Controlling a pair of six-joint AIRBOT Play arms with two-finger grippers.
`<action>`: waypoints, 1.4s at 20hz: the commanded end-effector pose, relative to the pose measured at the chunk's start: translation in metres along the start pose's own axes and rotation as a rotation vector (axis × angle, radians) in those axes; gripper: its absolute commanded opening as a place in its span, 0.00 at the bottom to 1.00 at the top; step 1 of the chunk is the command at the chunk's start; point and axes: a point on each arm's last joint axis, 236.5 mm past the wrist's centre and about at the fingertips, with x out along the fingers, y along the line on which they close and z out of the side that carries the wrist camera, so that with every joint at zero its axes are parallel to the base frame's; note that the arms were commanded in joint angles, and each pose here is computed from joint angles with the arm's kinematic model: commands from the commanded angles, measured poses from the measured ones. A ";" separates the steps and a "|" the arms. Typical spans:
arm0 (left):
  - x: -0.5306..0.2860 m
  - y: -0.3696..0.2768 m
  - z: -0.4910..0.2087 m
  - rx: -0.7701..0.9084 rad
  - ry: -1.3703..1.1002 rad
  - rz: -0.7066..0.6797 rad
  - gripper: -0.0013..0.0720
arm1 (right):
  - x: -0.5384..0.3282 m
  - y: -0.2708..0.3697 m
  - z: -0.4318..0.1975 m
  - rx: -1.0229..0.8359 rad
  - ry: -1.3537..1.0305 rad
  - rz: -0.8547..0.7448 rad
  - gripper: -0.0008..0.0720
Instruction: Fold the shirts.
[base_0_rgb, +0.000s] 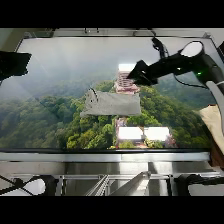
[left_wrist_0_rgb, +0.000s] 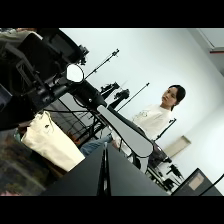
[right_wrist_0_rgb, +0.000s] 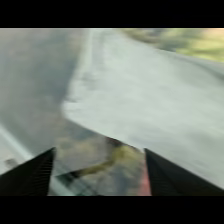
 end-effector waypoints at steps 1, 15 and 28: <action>0.004 -0.005 -0.004 0.002 0.018 -0.020 0.05 | -0.014 -0.098 -0.015 0.138 -0.008 -0.203 0.92; 0.017 -0.006 -0.010 0.001 0.044 -0.042 0.05 | 0.125 -0.085 -0.051 0.257 0.157 0.124 0.90; 0.017 -0.007 -0.011 -0.001 0.050 -0.048 0.05 | -0.174 -0.009 0.106 0.282 -0.512 0.315 0.03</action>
